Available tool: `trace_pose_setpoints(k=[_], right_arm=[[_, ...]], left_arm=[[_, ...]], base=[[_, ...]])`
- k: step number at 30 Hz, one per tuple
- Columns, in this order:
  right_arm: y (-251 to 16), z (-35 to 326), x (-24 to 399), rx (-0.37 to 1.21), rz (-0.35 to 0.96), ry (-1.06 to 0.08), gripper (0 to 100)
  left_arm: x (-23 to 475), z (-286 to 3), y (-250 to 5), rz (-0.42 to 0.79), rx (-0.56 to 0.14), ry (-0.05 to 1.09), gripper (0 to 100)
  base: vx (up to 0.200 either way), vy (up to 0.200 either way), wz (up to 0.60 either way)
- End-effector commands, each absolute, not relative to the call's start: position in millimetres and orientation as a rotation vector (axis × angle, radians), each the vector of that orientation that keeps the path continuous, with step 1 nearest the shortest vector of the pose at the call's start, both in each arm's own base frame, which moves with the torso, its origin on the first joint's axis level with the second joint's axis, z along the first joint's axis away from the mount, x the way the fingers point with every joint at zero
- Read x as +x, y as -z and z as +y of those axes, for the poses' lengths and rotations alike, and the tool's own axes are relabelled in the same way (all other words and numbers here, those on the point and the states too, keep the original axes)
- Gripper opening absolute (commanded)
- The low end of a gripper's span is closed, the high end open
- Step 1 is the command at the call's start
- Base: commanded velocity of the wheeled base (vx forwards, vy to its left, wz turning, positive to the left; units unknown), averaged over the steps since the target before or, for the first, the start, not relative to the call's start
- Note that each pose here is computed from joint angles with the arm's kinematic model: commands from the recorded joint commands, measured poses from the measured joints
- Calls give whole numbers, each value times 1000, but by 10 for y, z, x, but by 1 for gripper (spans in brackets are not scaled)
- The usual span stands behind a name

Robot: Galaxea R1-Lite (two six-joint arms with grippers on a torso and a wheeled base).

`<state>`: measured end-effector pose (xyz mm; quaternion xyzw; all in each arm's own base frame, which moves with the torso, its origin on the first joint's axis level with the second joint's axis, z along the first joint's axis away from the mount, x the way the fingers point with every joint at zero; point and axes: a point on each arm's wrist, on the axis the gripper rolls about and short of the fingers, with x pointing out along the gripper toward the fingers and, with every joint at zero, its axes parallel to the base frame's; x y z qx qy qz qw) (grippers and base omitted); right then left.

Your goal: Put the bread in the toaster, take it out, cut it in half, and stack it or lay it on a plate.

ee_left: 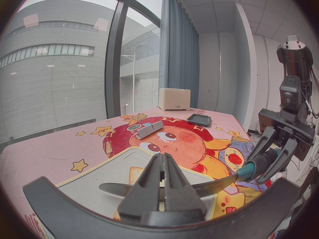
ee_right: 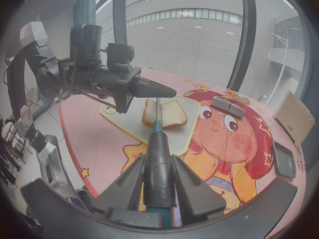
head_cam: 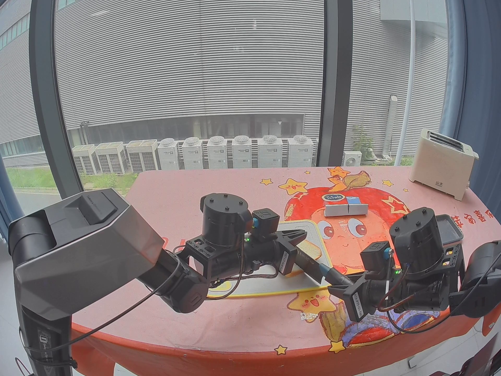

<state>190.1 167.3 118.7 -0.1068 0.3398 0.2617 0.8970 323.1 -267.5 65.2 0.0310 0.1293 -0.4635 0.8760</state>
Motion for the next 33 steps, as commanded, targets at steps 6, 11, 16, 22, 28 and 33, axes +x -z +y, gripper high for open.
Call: trace_pose_setpoints(k=[6, 11, 16, 22, 28, 33], right_arm=[[-1235, 1693, 1922, -212, 683, -545, 0], [-1161, 1665, 1896, -223, 712, -540, 0], [-1138, 1656, 1886, -213, 726, -533, 0], [-1193, 1668, 1901, -201, 702, -535, 0], [-1265, 1698, 1934, -189, 677, -538, 0], [-1253, 1695, 1931, -192, 683, -537, 0]], left_arm=[[3240, -2678, -609, 279, 67, 967, 0], [3240, -2677, -616, 277, 67, 967, 0], [3246, -2690, -633, 269, 66, 968, 0], [3243, -2696, -637, 268, 66, 970, 0], [3248, -2684, -623, 272, 66, 967, 0], [3250, -2685, -633, 269, 66, 967, 0]], base=[[0, 0, 0], [0, 0, 0], [0, 0, 0], [0, 0, 0], [0, 0, 0], [0, 0, 0]])
